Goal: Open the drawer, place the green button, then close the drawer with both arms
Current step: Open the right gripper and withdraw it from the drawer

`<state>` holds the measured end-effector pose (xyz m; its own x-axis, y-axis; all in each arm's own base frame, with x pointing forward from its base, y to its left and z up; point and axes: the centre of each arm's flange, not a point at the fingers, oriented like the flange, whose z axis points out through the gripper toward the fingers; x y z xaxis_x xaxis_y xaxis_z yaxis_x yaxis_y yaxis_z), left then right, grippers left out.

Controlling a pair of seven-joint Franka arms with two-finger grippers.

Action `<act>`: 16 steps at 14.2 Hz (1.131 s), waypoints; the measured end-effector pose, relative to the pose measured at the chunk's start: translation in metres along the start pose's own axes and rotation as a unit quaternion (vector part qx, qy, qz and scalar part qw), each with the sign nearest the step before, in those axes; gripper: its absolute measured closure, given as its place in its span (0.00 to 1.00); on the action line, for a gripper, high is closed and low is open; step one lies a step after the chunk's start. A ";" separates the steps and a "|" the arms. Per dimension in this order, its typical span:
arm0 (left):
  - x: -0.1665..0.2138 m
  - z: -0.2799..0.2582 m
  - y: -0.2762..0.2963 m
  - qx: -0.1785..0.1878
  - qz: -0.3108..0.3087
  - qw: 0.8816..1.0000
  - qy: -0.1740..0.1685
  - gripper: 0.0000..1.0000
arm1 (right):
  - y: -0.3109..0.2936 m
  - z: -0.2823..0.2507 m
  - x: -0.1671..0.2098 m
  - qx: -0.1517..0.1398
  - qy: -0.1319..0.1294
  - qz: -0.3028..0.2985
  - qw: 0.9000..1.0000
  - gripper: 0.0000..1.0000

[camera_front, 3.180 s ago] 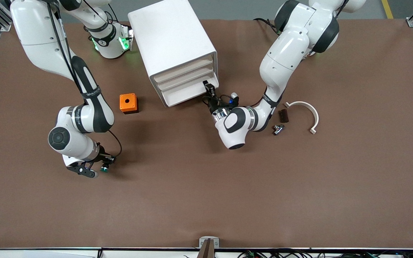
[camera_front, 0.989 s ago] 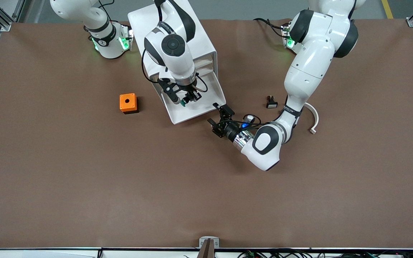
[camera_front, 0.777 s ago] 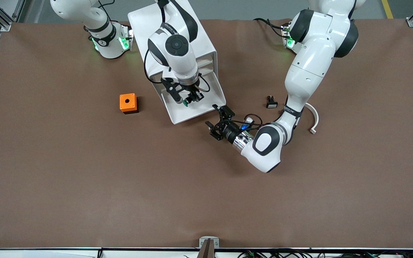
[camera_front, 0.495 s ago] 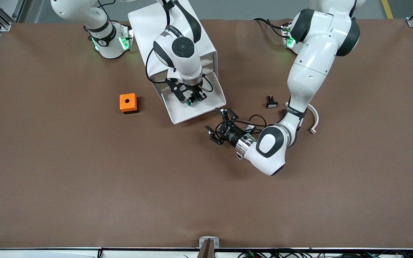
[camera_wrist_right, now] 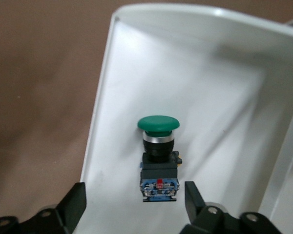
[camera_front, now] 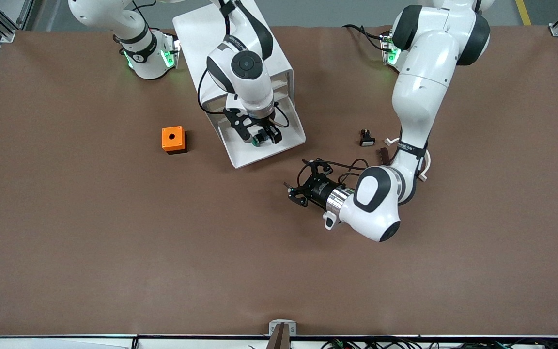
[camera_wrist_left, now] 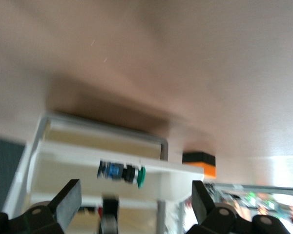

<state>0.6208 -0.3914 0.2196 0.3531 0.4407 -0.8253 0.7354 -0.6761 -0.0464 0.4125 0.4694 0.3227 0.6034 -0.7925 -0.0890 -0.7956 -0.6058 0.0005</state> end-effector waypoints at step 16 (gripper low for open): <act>-0.061 -0.008 0.036 0.013 0.219 0.918 0.329 0.00 | 0.069 -0.200 0.337 -0.058 -0.055 -0.311 0.947 0.00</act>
<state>0.6300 -0.4378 0.2723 0.8911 0.3796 -0.2488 0.4289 -0.8835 0.1881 0.5722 0.1467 0.4915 0.9387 -0.2724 -0.2113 -0.2737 -0.9615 0.0238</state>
